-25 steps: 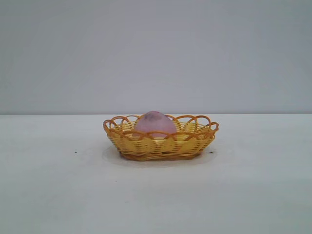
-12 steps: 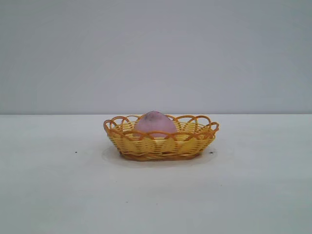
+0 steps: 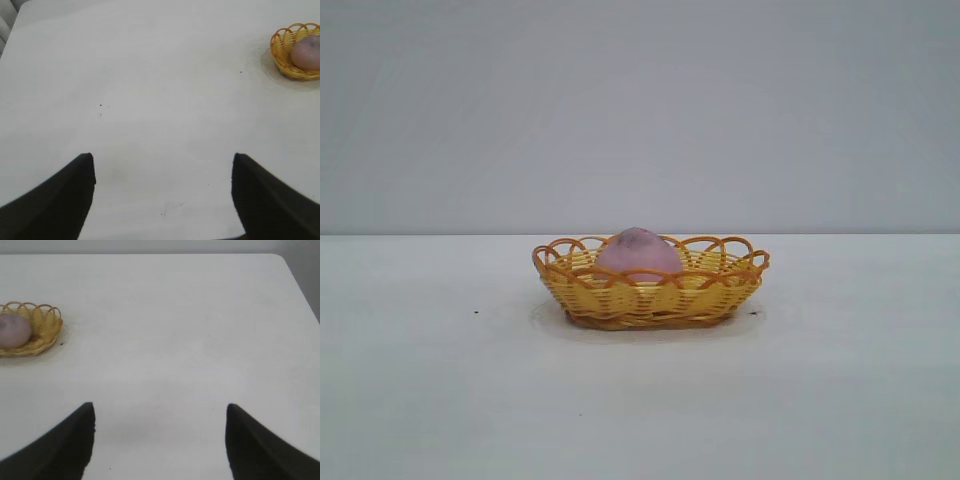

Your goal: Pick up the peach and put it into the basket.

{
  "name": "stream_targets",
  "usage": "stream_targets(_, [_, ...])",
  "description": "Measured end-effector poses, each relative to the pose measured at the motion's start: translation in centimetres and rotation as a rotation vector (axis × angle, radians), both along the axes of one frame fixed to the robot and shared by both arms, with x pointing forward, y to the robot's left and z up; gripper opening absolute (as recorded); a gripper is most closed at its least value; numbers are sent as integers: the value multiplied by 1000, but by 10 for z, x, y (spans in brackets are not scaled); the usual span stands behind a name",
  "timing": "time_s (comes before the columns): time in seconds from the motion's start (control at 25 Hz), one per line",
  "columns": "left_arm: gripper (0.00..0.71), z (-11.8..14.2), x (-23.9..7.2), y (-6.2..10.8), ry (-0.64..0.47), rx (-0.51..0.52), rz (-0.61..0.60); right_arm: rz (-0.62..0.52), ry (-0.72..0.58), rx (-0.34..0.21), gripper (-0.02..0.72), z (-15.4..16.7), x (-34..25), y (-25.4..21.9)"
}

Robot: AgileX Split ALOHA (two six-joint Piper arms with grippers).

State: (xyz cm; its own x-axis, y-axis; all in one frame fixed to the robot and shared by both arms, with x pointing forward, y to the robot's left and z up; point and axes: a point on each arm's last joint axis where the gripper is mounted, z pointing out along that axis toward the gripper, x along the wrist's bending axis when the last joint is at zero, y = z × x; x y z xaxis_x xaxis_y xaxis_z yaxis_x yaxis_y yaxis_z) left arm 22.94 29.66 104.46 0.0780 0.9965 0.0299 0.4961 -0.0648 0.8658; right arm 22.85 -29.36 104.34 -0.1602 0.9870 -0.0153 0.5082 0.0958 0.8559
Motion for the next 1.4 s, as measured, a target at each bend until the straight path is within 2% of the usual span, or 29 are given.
stream_targets(0.2, [534,0,0,0,0,0,0,-7,5,22,471,0,0,0])
stream_targets(1.4, [534,0,0,0,0,0,0,-7,5,22,471,0,0,0])
